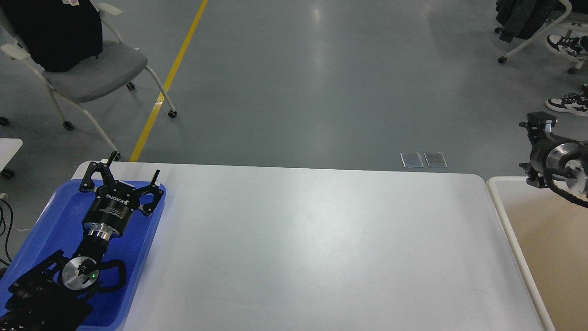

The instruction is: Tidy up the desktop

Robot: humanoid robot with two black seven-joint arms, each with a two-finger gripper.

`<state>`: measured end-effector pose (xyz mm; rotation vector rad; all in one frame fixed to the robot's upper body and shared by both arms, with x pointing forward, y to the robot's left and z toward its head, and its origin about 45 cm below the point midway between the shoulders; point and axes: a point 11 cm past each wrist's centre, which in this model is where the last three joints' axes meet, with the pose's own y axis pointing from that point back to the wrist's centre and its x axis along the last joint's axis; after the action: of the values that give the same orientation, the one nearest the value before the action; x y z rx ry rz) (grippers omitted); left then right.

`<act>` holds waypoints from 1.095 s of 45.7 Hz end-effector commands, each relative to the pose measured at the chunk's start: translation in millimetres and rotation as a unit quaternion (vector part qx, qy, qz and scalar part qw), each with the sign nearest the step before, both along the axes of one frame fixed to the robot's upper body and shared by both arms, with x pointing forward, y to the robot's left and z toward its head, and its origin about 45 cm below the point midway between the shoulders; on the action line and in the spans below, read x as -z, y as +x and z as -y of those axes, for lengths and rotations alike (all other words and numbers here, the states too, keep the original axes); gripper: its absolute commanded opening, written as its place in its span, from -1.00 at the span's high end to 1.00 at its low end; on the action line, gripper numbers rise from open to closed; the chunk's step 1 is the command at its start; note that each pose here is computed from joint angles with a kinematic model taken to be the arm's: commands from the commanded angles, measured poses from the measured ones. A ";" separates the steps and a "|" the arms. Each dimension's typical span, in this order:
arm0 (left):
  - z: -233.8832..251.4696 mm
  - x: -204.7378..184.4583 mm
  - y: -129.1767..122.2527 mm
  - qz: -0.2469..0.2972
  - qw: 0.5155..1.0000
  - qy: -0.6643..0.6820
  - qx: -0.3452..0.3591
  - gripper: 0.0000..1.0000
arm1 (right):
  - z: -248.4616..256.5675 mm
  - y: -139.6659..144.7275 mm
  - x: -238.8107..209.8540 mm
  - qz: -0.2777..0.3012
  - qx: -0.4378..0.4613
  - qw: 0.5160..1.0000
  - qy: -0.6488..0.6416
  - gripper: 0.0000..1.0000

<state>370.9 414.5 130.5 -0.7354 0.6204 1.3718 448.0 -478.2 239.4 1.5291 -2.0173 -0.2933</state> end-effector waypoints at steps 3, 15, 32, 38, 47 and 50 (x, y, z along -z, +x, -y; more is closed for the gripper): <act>-0.1 0.0 -0.1 0.000 1.000 0.000 -0.001 -0.98 | -54.1 26.1 -14.9 0.059 -0.019 0.992 0.108 -1.00; 0.0 -0.2 -0.1 0.001 1.000 0.000 0.000 -0.98 | -120.5 44.4 -11.1 0.088 -0.048 0.969 0.227 -1.00; 0.0 -0.2 -0.1 0.001 1.000 0.000 0.000 -0.98 | -195.3 41.9 18.9 0.096 -0.094 0.912 0.387 -1.00; 0.7 0.2 0.0 0.001 1.000 -0.001 0.000 -0.98 | -200.2 33.5 35.0 0.111 -0.093 0.897 0.417 -1.00; 0.7 0.2 0.0 0.001 1.000 -0.001 0.000 -0.98 | -189.4 16.0 62.4 0.111 -0.076 0.883 0.451 -1.00; 0.7 0.2 0.0 0.001 1.000 -0.001 0.000 -0.98 | -181.9 10.4 71.2 0.111 -0.069 0.879 0.458 -1.00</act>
<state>370.8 414.0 130.4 -0.7376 0.6202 1.3704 476.6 -288.6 197.1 2.3094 -1.9972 -1.0568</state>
